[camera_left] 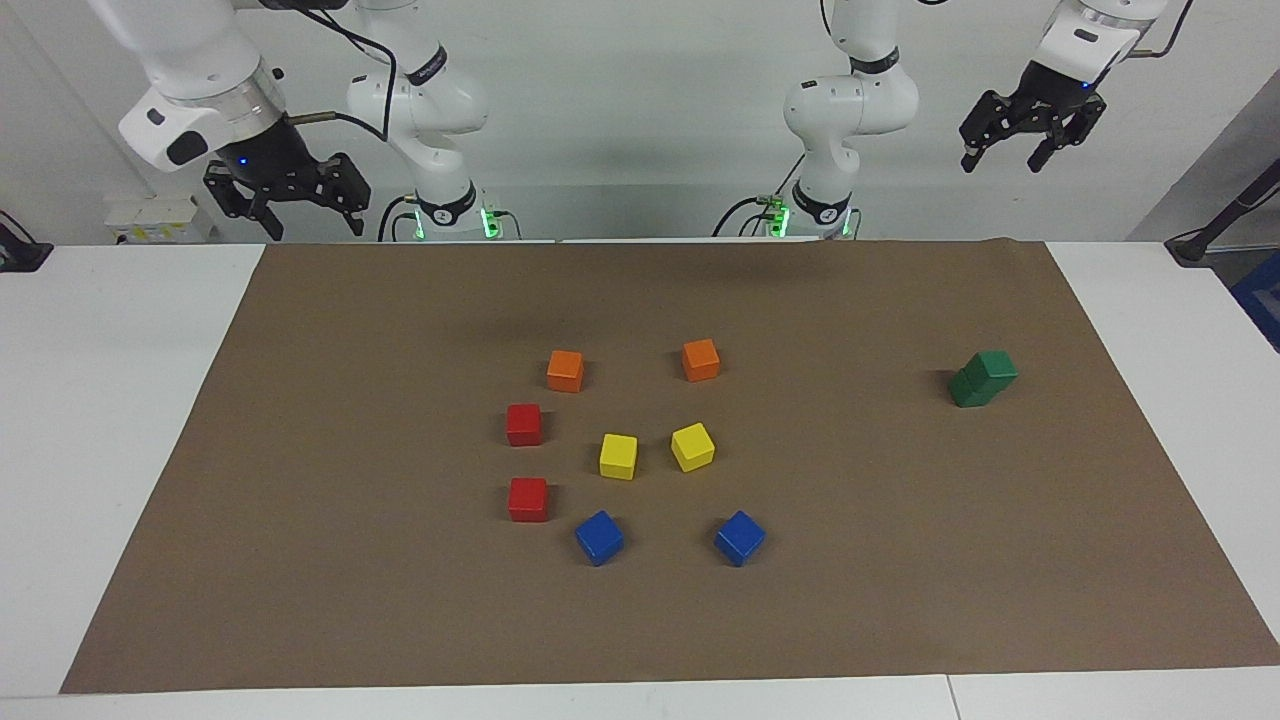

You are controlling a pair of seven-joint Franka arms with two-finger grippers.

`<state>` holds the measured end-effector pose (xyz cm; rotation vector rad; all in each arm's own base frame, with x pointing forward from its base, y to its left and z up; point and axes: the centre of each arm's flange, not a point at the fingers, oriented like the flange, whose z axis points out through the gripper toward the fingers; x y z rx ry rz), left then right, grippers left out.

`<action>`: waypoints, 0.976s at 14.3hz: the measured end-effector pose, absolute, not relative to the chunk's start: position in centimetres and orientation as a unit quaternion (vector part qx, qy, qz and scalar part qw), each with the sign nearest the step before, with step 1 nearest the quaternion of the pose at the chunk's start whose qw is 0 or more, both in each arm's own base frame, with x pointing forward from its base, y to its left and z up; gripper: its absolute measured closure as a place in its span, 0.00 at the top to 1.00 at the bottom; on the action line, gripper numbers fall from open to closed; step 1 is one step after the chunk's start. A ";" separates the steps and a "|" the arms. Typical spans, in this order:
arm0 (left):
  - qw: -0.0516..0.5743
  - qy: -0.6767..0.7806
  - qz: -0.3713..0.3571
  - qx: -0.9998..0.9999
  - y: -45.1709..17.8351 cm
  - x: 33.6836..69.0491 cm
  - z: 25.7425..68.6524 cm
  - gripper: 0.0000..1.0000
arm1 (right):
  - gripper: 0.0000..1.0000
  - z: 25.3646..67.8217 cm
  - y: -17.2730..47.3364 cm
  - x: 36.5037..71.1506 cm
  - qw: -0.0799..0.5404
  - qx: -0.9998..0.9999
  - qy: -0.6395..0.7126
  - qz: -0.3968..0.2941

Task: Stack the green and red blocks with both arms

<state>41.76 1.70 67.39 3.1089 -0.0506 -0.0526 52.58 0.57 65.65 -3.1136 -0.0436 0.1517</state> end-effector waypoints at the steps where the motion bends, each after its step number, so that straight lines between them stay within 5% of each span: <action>1: 0.016 -0.016 -0.017 1.000 1.7 41.8 67.4 1.00 | 1.00 65.6 0.6 52.6 0.012 -0.999 -0.014 0.049; 14: 0.016 -0.016 -0.017 1.000 1.7 41.8 67.4 1.00 | 1.00 65.6 2.5 52.5 0.016 -0.998 -0.032 0.049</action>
